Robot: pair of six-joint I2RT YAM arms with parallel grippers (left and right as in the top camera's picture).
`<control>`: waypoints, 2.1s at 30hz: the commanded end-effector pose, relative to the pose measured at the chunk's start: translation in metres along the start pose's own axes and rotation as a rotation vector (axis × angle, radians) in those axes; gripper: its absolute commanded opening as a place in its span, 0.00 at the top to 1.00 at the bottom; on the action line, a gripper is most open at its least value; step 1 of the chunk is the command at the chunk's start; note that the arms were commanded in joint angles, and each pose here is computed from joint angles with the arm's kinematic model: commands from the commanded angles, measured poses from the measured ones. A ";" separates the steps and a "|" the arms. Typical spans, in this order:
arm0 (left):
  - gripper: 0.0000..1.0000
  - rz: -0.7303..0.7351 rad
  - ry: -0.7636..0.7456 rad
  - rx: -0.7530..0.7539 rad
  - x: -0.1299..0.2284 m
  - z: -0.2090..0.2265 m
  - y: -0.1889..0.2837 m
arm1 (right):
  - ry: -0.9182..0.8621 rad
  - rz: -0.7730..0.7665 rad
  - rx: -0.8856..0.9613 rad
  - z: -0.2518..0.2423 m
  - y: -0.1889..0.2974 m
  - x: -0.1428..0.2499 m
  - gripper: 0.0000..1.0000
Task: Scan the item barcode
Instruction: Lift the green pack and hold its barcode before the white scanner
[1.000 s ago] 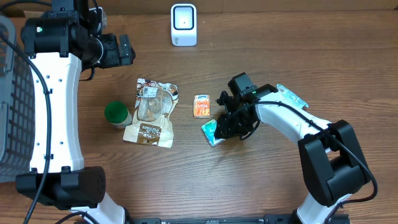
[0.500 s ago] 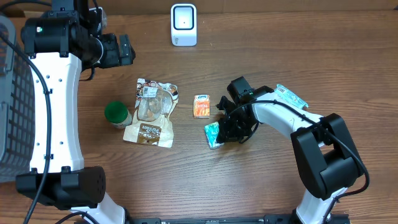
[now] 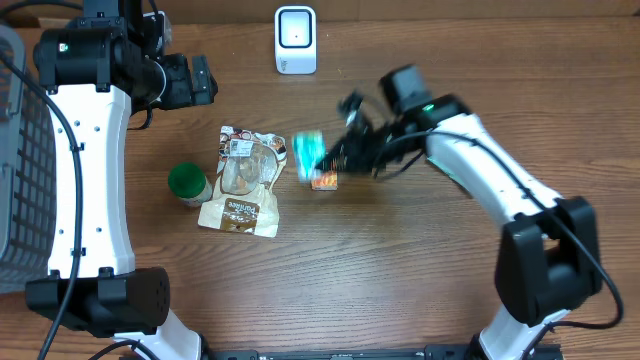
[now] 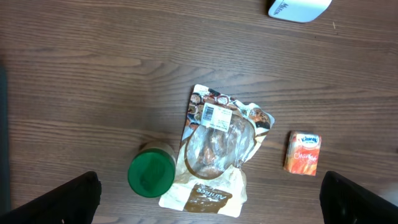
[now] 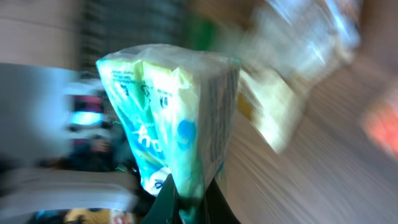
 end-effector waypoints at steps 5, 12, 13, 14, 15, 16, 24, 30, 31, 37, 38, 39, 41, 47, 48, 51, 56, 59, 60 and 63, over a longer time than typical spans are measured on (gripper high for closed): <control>0.00 -0.009 0.008 -0.007 0.000 0.001 0.003 | 0.067 -0.060 -0.502 0.061 0.097 -0.034 0.96; 0.00 -0.009 0.008 -0.007 0.000 0.001 0.003 | -0.019 -0.073 -0.496 0.065 0.117 -0.050 0.96; 0.00 -0.009 0.008 -0.007 0.000 0.001 0.003 | -0.016 -0.073 -0.496 0.067 0.118 -0.052 0.96; 0.00 -0.009 0.009 -0.007 0.000 0.002 0.003 | -0.005 -0.075 -0.495 0.068 0.118 -0.052 0.96; 0.00 -0.009 0.008 -0.007 0.000 0.001 0.003 | 0.016 -0.077 -0.494 0.070 0.118 -0.053 0.96; 0.00 -0.009 0.009 -0.007 0.000 0.002 0.003 | 0.027 -0.078 -0.494 0.071 0.118 -0.053 0.96; 0.01 -0.009 0.008 -0.007 0.000 0.001 0.003 | 0.077 -0.127 -0.425 0.071 0.087 -0.057 0.96; 0.00 -0.009 0.008 -0.007 0.000 0.001 0.003 | -0.119 -0.182 -0.053 0.025 0.028 -0.043 0.96; 0.00 -0.009 0.008 -0.007 0.000 0.001 0.003 | -0.157 -0.198 0.059 0.013 0.021 -0.039 0.96; 0.01 -0.009 0.008 -0.007 0.000 0.001 0.003 | -0.158 -0.260 0.345 0.008 0.027 -0.040 0.96; 0.00 -0.009 0.008 -0.007 0.000 0.001 0.003 | -0.105 -0.286 0.369 0.022 0.037 -0.047 0.96; 0.01 -0.009 0.008 -0.007 0.000 0.001 0.003 | -0.076 -0.319 0.403 0.031 0.046 -0.054 0.96; 0.00 -0.009 0.008 -0.007 0.000 0.001 0.003 | -0.031 -0.423 0.508 0.051 0.072 -0.070 0.96; 0.00 -0.009 0.008 -0.007 0.000 0.001 0.003 | 0.201 -0.832 0.791 0.117 0.140 -0.126 0.96; 0.01 -0.009 0.008 -0.007 0.000 0.001 0.003 | 0.248 -0.879 0.835 0.120 0.144 -0.135 0.96; 0.00 -0.009 0.008 -0.007 0.000 0.001 0.003 | 0.381 -0.994 0.978 0.119 0.147 -0.165 0.96; 0.01 -0.009 0.008 -0.007 0.000 0.001 0.003 | 0.614 -0.969 1.236 0.086 0.123 -0.210 0.96; 0.01 -0.009 0.008 -0.007 0.000 0.001 0.003 | 0.768 -0.882 1.413 0.059 0.102 -0.232 0.96; 0.00 -0.009 0.008 -0.007 0.000 0.001 0.003 | 0.801 -0.857 1.445 0.050 0.093 -0.238 0.96; 0.00 -0.009 0.008 -0.007 0.000 0.001 0.003 | 0.892 -0.778 1.496 0.026 0.064 -0.249 0.96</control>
Point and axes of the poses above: each gripper's point midway between its finger pads, its own y axis back along the fingers, its own z axis along the line the jaws close on, x = y × z, the point moved 5 cm from there along y, back along the fingers, and after that the axes turned 5 degrees about -y, right-handed, at the moved point
